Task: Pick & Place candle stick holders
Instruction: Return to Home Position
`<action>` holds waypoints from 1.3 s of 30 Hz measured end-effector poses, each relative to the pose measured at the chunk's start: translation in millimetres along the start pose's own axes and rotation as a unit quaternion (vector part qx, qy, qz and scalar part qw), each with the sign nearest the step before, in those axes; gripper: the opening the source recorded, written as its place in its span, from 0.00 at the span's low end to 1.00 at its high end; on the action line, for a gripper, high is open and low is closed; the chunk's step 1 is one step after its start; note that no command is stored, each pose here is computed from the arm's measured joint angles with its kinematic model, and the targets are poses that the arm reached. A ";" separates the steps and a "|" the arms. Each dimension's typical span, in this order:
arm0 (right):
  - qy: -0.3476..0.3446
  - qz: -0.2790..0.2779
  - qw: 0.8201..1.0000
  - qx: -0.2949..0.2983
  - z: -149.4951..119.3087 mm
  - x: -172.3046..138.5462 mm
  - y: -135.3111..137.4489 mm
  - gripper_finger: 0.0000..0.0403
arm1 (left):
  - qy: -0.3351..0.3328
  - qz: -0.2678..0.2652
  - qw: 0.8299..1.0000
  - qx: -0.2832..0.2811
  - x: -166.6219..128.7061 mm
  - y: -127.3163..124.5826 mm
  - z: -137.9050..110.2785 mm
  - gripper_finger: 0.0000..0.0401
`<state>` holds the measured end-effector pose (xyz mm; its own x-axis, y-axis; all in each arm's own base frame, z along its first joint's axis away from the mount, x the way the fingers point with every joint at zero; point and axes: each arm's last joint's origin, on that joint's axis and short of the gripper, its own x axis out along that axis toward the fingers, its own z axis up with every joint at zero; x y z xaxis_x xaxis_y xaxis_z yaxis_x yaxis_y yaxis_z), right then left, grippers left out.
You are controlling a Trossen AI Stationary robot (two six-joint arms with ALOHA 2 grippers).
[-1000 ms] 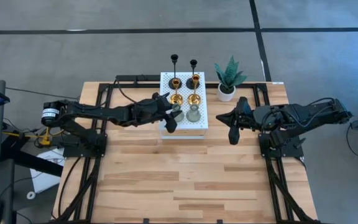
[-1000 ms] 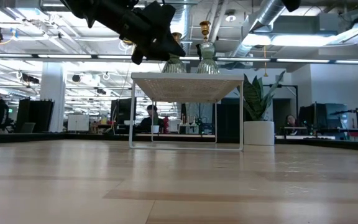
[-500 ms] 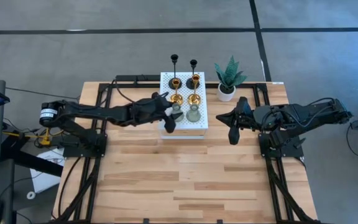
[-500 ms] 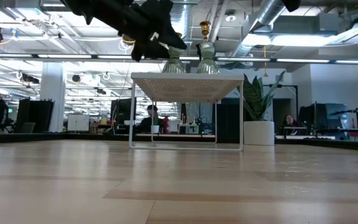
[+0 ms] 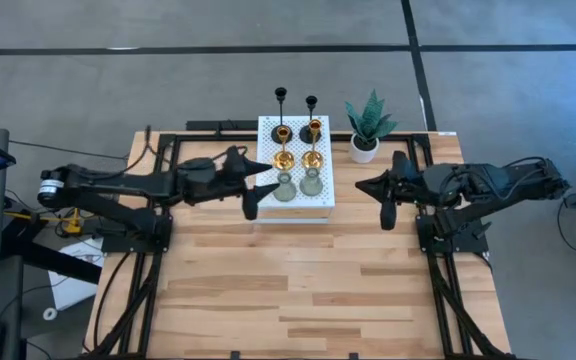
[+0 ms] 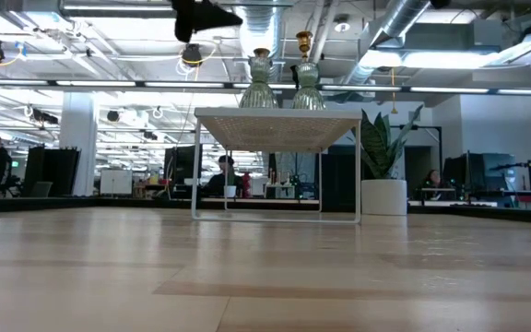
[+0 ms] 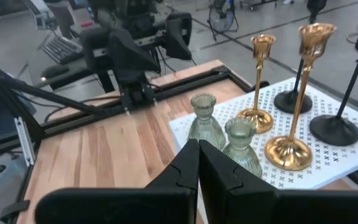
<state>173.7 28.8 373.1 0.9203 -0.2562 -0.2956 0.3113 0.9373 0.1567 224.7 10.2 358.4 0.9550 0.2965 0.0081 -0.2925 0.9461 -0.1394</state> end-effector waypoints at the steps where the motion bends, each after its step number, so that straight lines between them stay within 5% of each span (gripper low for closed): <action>1: -0.004 0.001 1.000 0.002 0.8 -2.4 -1.1 0.00 | -0.008 -0.001 1.000 0.000 -3.6 0.1 3.2 0.68; 12: -0.035 0.040 0.998 -0.020 8.1 -28.6 -10.9 0.00 | 0.001 -0.012 1.000 -0.009 -30.7 2.6 12.2 0.63; 27: -0.062 0.098 0.990 -0.077 8.3 -58.9 -14.9 0.00 | -0.029 -0.104 0.991 0.077 -71.3 -4.2 26.8 0.03; 39: -0.080 0.119 0.985 -0.092 6.4 -82.2 -26.5 0.00 | -0.040 -0.150 0.985 0.072 -107.9 0.1 33.4 0.01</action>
<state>91.3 23.6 399.3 0.9921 -0.0447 -0.1169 0.0480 0.9985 0.0253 120.0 -17.3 390.6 0.9942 0.0041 0.1072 -0.0067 0.9997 0.0242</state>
